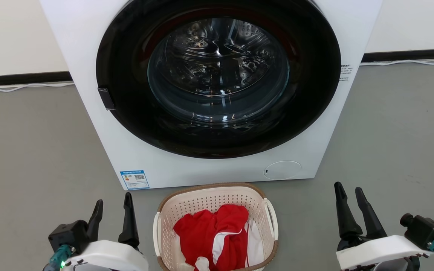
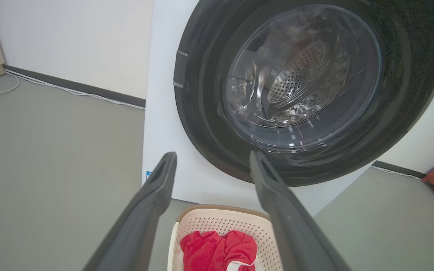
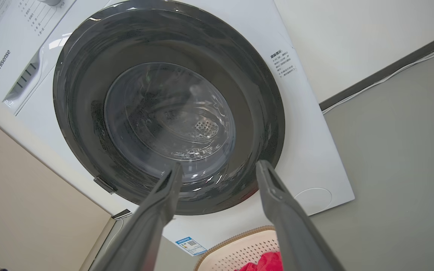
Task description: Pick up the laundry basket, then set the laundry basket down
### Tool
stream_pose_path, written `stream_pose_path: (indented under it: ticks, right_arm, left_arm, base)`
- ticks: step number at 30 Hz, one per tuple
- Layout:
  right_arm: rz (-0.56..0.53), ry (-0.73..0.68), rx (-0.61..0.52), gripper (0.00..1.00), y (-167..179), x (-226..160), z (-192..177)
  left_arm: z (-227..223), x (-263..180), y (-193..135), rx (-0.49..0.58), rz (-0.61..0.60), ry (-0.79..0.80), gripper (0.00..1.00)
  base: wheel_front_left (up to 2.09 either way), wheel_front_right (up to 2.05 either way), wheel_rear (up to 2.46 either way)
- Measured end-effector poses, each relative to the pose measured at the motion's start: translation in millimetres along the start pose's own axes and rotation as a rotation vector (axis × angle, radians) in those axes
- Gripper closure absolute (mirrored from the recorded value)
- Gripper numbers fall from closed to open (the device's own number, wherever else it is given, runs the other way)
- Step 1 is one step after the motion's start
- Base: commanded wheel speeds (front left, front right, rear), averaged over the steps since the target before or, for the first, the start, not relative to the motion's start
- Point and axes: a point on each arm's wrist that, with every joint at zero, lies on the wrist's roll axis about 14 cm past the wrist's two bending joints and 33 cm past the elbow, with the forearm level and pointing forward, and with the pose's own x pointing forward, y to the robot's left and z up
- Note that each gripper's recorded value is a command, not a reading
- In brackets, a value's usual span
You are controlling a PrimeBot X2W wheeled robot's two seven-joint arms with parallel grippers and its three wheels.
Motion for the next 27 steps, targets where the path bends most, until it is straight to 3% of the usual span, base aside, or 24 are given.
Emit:
stream_pose_path:
  ticks: [27]
  right_arm:
    - [0.092, -0.071, -0.294, 0.0, 22, 1, 13]
  left_arm:
    - [26, -9, -13, 0.292, -0.03, -0.176, 0.0]
  base:
    - [0.0, 0.0, 0.0]
